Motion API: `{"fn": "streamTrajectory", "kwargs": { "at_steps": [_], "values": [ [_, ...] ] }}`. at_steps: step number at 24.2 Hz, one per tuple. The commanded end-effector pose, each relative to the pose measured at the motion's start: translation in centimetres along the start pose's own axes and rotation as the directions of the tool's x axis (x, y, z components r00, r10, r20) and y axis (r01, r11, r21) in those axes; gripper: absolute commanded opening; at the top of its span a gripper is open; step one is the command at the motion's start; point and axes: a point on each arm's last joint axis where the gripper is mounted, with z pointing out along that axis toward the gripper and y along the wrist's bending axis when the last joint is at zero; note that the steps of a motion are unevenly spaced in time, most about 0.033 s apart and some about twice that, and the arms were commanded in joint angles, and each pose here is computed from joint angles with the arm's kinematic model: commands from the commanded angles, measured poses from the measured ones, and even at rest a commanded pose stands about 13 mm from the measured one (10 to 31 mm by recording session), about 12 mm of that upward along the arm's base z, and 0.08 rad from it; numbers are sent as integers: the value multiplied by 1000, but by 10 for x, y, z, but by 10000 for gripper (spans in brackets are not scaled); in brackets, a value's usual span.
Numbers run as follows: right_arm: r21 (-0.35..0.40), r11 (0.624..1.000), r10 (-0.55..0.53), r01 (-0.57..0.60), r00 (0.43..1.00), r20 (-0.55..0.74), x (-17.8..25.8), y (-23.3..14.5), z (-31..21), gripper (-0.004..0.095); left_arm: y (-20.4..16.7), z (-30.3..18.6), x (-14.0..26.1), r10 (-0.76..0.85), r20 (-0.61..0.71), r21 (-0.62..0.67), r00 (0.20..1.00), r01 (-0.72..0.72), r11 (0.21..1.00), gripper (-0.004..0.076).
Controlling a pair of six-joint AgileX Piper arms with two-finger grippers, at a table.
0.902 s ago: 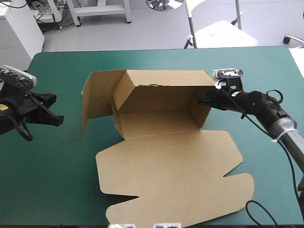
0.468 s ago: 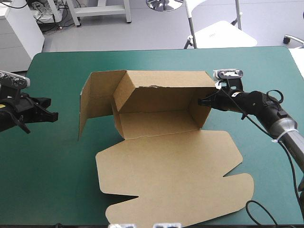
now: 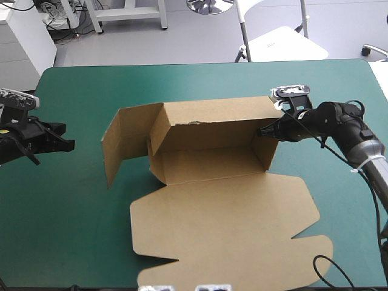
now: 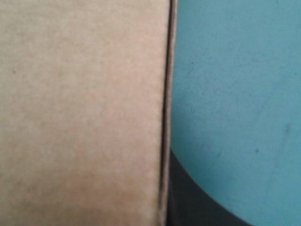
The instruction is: Fold the box
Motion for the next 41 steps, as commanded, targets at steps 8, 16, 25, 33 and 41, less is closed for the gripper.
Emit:
{"fn": "streamTrajectory", "kwargs": {
  "at_steps": [8,16,25,33,41],
  "values": [
    [42,998,-24,37,959,-283,13,1,-47,-17,-2,-9,-14,-4,116,-7,993,5,1000,0],
    [27,1000,-7,16,948,-318,10,-4,-20,-17,-3,-9,-14,-4,112,-2,994,4,1000,0],
    [49,999,14,-2,968,-252,-32,-24,66,-17,-4,-9,-13,-4,101,13,995,3,1000,-1],
    [48,999,25,-13,965,-262,-41,-29,88,-17,-4,-8,-13,-5,100,12,995,4,1000,-1],
    [65,997,64,-51,973,-223,-48,-29,86,43,-4,-8,-13,-6,99,13,995,5,1000,-1]
  ]
}}
